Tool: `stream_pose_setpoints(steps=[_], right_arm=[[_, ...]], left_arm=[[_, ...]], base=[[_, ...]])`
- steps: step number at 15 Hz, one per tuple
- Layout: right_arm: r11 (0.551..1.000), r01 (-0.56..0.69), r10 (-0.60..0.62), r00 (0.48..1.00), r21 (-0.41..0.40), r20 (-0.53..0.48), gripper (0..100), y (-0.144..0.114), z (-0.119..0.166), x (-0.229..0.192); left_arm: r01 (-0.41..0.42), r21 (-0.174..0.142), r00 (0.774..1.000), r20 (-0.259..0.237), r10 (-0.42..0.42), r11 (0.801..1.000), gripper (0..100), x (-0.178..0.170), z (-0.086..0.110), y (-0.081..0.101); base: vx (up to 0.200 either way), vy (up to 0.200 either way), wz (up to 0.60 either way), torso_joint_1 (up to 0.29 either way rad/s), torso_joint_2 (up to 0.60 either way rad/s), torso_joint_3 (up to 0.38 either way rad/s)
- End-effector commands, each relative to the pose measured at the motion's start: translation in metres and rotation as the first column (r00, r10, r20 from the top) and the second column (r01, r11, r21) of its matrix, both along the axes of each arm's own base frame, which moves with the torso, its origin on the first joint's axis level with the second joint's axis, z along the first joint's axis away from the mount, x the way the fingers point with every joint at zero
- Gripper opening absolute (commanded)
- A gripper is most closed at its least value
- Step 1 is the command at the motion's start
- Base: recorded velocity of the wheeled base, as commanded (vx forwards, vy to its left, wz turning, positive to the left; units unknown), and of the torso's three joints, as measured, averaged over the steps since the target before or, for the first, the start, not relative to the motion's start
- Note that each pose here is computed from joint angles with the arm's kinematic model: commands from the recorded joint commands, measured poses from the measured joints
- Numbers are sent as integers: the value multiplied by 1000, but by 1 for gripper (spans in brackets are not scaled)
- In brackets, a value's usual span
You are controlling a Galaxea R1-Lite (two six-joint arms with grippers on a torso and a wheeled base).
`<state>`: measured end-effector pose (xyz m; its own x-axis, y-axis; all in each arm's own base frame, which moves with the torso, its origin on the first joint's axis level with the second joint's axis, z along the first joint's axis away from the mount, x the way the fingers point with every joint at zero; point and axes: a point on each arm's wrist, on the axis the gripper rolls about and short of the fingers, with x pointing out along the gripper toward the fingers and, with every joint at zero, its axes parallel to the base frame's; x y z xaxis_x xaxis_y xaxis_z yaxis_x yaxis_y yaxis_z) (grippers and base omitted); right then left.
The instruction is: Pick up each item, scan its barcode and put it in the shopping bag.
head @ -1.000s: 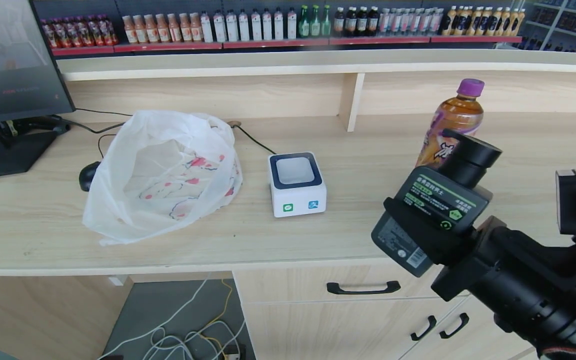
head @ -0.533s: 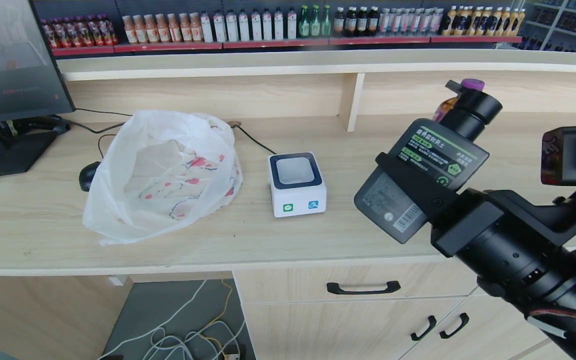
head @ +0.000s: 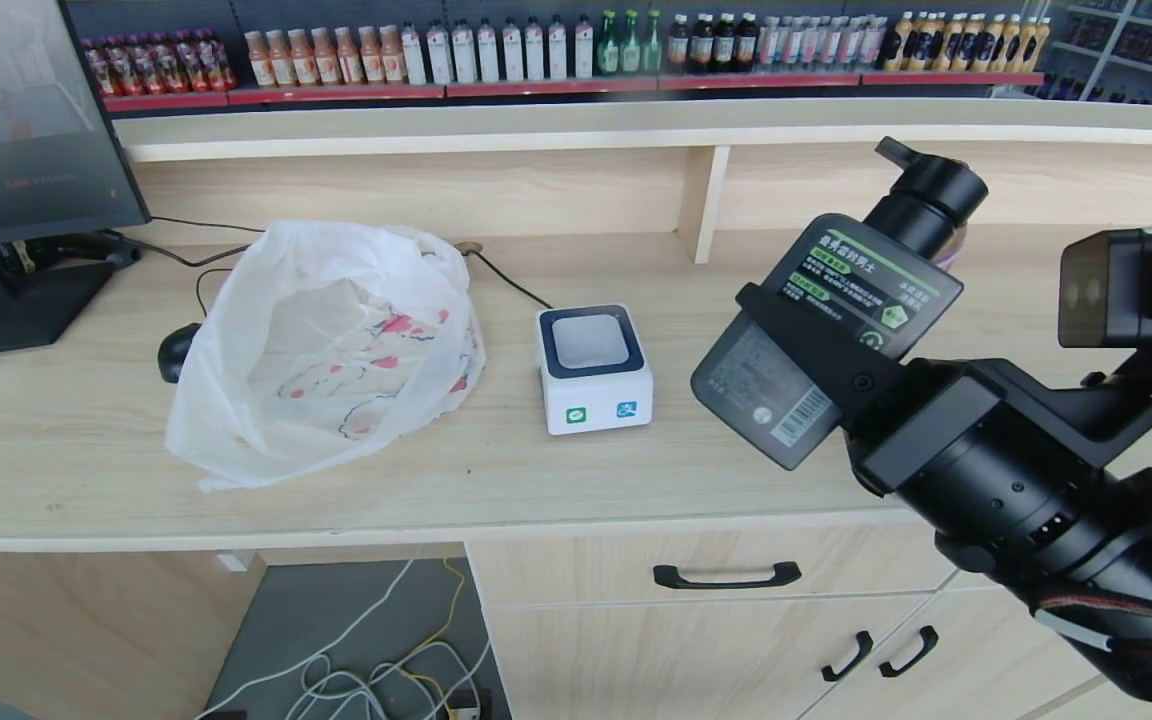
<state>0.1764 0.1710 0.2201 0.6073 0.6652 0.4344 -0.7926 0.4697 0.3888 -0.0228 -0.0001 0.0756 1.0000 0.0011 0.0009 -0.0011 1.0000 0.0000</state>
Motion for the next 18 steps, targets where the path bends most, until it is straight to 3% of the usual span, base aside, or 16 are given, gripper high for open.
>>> stream_pose_setpoints(steps=[1,11,18], right_arm=[[1000,0,0,1000,0,1,0,0,0,0],[992,-122,122,993,22,2,0,9,5,-8],[990,-138,138,990,9,4,0,9,3,-8]], left_arm=[[0,0,1000,1,0,1000,100,0,0,0],[0,0,1000,1,0,1000,100,0,0,0],[0,0,1000,1,0,1000,100,0,0,0]], base=[[0,0,0,0,0,0],[0,0,0,0,0,0],[0,0,0,0,0,0]])
